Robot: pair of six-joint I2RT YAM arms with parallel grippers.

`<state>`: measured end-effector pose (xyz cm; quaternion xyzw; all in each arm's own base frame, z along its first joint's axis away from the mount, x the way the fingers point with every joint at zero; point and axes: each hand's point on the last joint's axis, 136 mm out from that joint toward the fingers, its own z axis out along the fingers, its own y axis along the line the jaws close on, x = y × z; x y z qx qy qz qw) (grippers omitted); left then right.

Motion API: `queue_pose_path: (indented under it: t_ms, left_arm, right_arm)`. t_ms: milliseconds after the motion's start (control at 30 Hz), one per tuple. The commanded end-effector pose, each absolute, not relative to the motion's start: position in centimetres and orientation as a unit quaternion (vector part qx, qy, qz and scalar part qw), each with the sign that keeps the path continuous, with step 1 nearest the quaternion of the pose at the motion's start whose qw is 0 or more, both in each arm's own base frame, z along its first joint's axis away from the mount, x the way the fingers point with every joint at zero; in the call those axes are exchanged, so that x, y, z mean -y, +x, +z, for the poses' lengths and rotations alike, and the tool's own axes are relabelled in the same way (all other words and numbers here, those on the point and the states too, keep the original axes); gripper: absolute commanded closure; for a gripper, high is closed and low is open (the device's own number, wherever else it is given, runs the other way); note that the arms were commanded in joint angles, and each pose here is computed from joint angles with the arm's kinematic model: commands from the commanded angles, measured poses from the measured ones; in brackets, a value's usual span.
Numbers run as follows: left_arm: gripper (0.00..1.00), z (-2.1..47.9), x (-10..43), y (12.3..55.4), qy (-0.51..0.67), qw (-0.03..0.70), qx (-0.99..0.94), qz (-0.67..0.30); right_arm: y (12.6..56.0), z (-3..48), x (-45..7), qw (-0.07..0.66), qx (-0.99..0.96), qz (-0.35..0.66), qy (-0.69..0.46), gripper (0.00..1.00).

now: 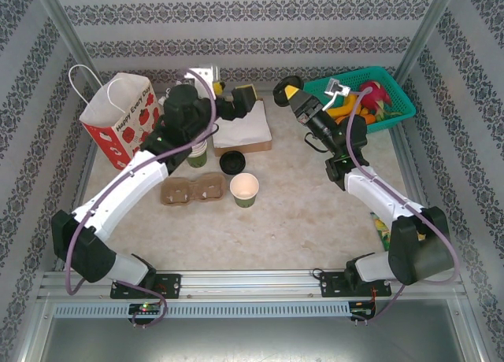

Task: Pack the takeout coffee

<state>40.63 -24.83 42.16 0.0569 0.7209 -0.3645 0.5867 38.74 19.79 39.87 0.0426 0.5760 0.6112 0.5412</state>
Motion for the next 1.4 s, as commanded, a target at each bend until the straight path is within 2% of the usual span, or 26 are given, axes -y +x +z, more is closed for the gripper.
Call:
queue_pose_path:
  t_ms: [0,133,367,533,633,1367]
  left_arm:
    - [0.0,40.7,26.4,38.4,0.051,0.424,-0.755,-0.498]
    - [0.12,41.9,26.2,38.5,0.051,0.347,-0.745,-0.568]
    - [0.18,43.3,27.1,37.4,0.104,0.327,-0.741,-0.577]
    - [0.3,43.7,28.1,36.7,0.127,0.285,-0.732,-0.606]
    - [0.37,43.3,28.1,36.5,0.131,0.281,-0.734,-0.604]
    - [0.63,42.6,28.2,36.6,0.135,0.272,-0.742,-0.598]
  right_arm:
    - [36.0,43.0,-20.2,0.584,-0.539,0.606,-0.041,1.0]
    - [34.6,44.3,-20.8,0.601,-0.522,0.6,-0.082,1.0]
    - [32.5,45.6,-22.9,0.614,-0.503,0.589,-0.154,1.0]
    - [32.1,46.1,-23.9,0.634,-0.488,0.574,-0.174,1.0]
    - [32.0,46.3,-24.4,0.645,-0.481,0.566,-0.179,1.0]
    - [30.6,46.2,-27.3,0.637,-0.469,0.562,-0.242,1.0]
